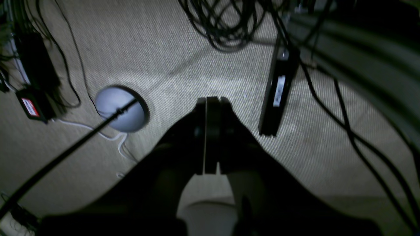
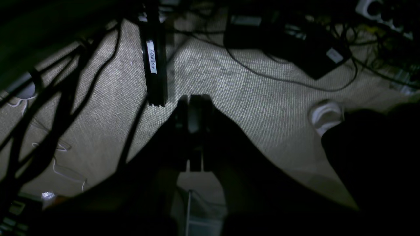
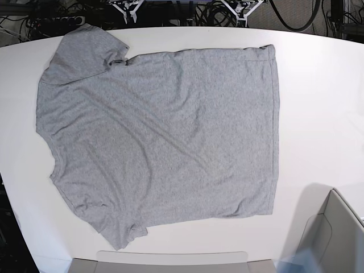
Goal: Fold the T-shirt properly
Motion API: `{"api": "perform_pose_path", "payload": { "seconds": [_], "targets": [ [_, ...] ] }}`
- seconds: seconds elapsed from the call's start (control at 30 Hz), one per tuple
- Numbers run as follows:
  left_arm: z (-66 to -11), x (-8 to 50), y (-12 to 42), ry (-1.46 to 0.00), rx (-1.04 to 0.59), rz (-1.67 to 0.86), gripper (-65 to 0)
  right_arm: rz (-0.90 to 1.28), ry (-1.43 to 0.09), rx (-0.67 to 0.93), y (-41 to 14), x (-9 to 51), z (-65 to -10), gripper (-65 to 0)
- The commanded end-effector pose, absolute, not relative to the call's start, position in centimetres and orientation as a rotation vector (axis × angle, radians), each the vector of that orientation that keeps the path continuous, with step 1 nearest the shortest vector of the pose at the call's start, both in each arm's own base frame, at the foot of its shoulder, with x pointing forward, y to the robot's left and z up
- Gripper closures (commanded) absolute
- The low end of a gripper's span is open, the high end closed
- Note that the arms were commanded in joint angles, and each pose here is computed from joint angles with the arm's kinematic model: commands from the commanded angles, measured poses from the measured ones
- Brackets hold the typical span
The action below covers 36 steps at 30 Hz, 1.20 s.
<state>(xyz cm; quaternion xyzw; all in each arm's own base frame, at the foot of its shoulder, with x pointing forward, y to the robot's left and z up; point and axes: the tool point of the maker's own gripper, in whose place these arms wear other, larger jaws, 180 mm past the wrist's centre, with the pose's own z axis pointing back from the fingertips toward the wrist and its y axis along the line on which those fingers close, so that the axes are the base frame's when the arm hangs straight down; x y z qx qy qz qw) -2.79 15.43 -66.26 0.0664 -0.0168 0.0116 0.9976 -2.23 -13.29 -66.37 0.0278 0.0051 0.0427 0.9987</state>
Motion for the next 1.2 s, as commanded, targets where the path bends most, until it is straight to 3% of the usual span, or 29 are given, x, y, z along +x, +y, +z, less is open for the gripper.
{"api": "perform_pose_path", "payload": {
  "seconds": [0.0, 0.57, 1.17],
  "targets": [
    [-66.2, -2.8, 15.7, -0.037, 0.140, 0.027, -0.1, 0.083, 0.009, 0.056, -13.4, -2.3, -66.4, 0.0],
    [-66.0, -4.9, 16.6, -0.012, 0.155, 0.022, -0.2, 0.089, 0.031, 0.004, -17.0, -3.7, -66.1, 0.0],
    [-62.1, -9.9, 22.8, -0.166, 0.252, -0.048, -0.1, 0.155, -0.009, -0.006, -19.1, -10.5, -63.2, 0.0]
  ]
}}
